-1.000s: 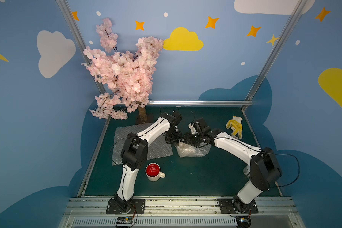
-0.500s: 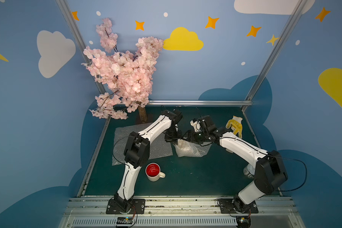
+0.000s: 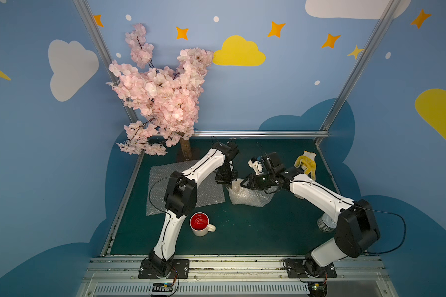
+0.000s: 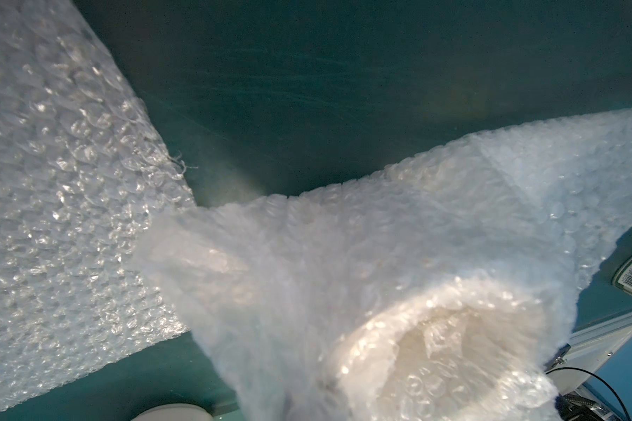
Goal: Wrap mugs in bubble wrap
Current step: Wrap the mug in bubble wrap.
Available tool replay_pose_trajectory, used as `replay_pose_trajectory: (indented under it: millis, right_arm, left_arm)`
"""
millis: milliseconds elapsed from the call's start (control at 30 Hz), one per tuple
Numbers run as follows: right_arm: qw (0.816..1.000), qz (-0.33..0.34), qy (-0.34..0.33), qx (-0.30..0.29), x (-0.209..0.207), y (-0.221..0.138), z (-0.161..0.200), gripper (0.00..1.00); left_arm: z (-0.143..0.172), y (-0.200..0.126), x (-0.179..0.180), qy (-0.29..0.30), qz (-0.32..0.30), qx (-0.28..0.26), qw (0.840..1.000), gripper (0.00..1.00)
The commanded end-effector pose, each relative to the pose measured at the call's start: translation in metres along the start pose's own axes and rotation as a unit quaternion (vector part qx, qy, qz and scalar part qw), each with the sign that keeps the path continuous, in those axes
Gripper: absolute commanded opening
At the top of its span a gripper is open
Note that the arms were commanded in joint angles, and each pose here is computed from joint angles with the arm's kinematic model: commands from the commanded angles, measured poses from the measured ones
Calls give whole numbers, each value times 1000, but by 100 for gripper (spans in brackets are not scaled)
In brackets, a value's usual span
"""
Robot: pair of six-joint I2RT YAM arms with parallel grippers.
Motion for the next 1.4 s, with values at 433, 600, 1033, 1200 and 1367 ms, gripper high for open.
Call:
replay_pose_trajectory:
  millis: [433, 600, 1033, 1200, 1367]
  right_arm:
    - [1000, -25, 0, -19, -5, 13, -16, 0]
    - [1000, 8, 2, -7, -21, 37, -24, 0]
    - [988, 135, 13, 72, -47, 80, 0, 0]
    - [985, 157, 24, 73, -47, 77, 4, 0]
    - [982, 170, 57, 64, -44, 71, 3, 0]
  left_arm:
    - [5, -4, -14, 82, 36, 30, 996, 3]
    - [6, -9, -18, 121, 27, -5, 992, 3]
    - [6, -14, -25, 158, 40, -26, 986, 37]
    - [8, -32, -23, 167, 33, -65, 983, 63]
    - [17, -42, -14, 150, 17, -62, 987, 66]
Point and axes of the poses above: each gripper's point midway between its finger pads, its own y axis out along the fingers, its own x axis along the line the jaws close on, z = x × y, the point moved 8 cm from there along -y, back along the fingers, and after that the axes turned 13 degrees about -y, right-handed, at the moved point
